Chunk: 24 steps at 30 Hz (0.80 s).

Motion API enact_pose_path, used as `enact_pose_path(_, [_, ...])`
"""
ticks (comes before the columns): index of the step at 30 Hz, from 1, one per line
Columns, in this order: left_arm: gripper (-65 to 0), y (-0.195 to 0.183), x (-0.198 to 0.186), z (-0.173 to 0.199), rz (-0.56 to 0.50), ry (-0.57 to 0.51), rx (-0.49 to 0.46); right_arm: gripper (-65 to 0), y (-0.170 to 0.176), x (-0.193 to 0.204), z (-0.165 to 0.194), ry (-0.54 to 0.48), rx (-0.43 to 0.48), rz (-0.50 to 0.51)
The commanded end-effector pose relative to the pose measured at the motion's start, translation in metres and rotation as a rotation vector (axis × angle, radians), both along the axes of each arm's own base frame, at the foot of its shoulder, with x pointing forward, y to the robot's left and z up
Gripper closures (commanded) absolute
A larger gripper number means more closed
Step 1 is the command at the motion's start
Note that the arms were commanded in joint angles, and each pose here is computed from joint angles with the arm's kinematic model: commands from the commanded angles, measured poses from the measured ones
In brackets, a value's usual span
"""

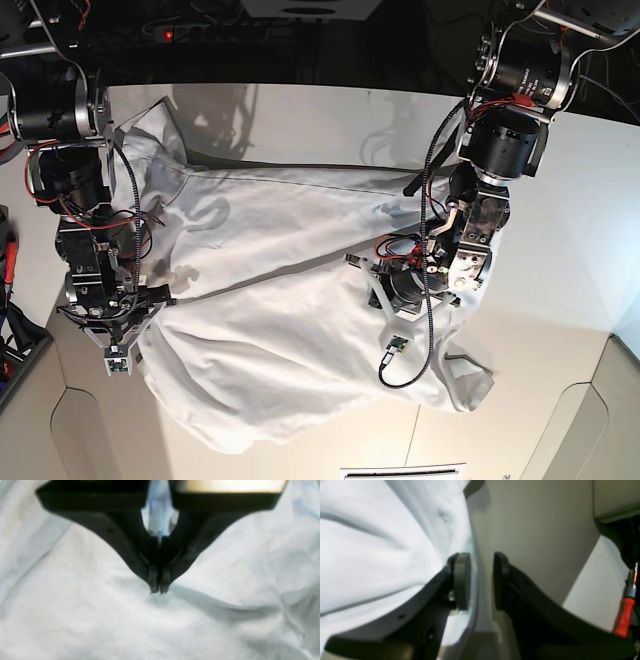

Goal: Layout the t-shirt on the table in an organized manner, then fold the t-shirt properly
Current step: 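Pull the shirt edges outward with both grippers and release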

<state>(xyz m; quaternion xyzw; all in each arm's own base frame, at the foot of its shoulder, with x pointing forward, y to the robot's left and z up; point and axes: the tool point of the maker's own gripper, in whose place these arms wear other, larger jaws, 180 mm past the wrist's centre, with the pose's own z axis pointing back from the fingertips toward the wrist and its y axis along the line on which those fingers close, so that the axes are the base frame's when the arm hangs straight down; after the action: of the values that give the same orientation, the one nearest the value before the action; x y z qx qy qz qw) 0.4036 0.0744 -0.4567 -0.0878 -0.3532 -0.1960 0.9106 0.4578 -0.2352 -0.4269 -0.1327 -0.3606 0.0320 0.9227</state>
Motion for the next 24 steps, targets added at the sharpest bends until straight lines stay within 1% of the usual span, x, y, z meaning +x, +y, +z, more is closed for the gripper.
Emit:
enact_pose_path(1, [0.0, 0.001, 0.01, 0.013, -0.008, -0.024, 0.011, -16.5, -0.003, 0.019, 0.024, -0.07, -0.01, 0.0])
enact_pose_path(6, [0.0, 0.003, 0.029, 0.058, -0.017, -0.138, -0.006, -16.5, -0.003, 0.019, 0.024, -0.07, -0.01, 0.0])
enact_pose_path(9, [0.0, 0.009, 0.037, 0.08, -0.017, -0.198, 0.011, -16.5, -0.003, 0.019, 0.024, -0.07, -0.01, 0.0])
enact_pose_path(12, [0.0, 0.023, 0.042, 0.089, 0.015, -0.229, 0.043, -16.5, -0.003, 0.019, 0.024, -0.069, -0.01, 0.0])
enact_pose_path(16, [0.0, 0.048, 0.043, 0.087, 0.024, -0.235, 0.128, -16.5, -0.003, 0.019, 0.024, -0.069, -0.01, 0.0])
enact_pose_path(22, [0.0, 0.116, 0.049, 0.094, 0.153, -0.275, 0.315, -16.5, -0.003, 0.019, 0.024, -0.07, -0.01, -0.001])
enact_pose_path(24, [0.0, 0.132, 0.049, 0.098, 0.184, -0.288, 0.364, -16.5, -0.003, 0.019, 0.024, -0.069, -0.01, 0.0])
